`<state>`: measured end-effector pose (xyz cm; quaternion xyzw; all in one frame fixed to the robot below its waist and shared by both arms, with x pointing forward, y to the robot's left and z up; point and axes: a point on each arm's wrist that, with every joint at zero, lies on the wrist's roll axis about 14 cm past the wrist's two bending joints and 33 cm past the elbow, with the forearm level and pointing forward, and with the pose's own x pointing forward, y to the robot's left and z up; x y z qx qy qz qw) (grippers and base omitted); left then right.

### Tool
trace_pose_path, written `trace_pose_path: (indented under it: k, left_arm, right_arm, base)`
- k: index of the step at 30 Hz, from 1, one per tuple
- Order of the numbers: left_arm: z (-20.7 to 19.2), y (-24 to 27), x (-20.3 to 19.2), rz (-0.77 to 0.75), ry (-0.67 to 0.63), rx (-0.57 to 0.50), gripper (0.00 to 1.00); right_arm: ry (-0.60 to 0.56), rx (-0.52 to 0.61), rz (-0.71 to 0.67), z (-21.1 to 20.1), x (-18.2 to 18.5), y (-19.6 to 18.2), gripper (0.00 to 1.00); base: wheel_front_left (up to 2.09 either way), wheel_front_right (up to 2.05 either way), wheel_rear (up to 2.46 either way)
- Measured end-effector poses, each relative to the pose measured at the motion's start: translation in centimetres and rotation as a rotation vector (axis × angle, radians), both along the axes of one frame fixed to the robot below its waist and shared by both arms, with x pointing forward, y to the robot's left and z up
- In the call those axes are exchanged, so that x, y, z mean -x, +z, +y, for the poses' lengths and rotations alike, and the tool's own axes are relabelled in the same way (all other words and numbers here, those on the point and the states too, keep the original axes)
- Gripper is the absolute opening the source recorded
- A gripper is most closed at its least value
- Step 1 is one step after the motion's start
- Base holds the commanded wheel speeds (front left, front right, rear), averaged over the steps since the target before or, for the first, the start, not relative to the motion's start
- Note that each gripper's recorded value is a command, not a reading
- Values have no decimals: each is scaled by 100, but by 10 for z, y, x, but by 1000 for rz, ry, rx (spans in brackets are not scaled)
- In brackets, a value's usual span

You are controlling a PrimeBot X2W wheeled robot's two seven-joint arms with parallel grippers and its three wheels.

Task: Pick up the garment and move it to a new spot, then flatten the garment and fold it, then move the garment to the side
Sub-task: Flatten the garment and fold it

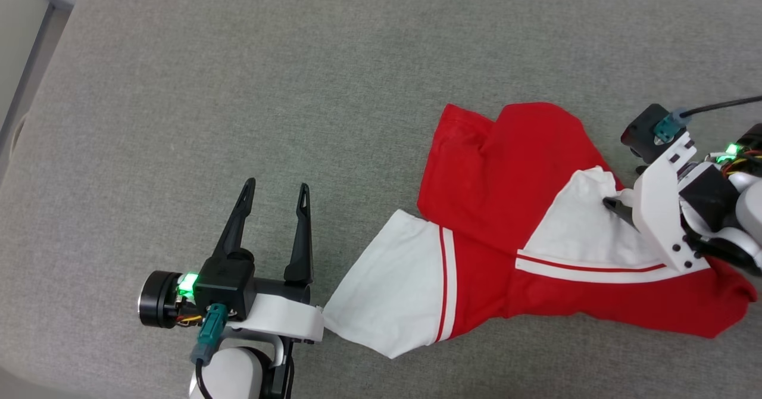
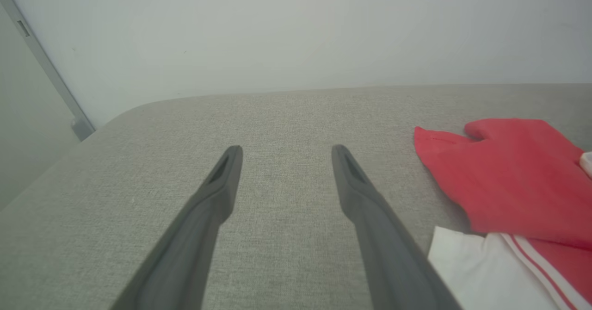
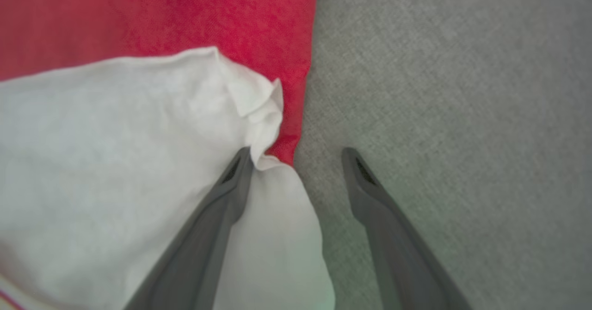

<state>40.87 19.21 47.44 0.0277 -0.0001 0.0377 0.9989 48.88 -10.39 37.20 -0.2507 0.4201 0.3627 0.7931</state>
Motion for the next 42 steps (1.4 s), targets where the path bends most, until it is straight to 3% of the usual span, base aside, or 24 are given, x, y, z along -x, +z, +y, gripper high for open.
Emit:
trace_pose_path:
  k: [4, 6, 10, 15, 23, 31, 42]
  left_arm:
    - [7, -5, 1, 16, 28, -2, 100]
    - [8, -6, 1, 19, 33, -3, 100]
    - [5, -7, -2, 18, 28, 1, 100]
    - [0, 1, -5, -9, 11, 4, 100]
    - [-4, 9, 5, -24, -1, 10, 100]
    - [-13, 12, 19, -29, -26, 20, 100]
    - [-36, 19, 14, -51, -110, 26, 100]
  right_arm:
    - [6, -14, 46, 9, -2, -14, 100]
    - [22, -36, 25, 13, -4, -13, 0]
    - [34, -112, -65, 23, -16, 2, 0]
    - [1, -210, -252, 24, -52, 50, 0]
    - [19, -340, -463, 20, -55, 116, 0]
    - [-35, -401, -458, -18, 7, 117, 0]
    - [-391, -397, -345, -105, 92, 65, 0]
  base:
    - [0, 0, 0]
    - [0, 0, 0]
    - [0, 0, 0]
    - [0, 0, 0]
    - [0, 0, 0]
    - [0, 0, 0]
    - [0, 0, 0]
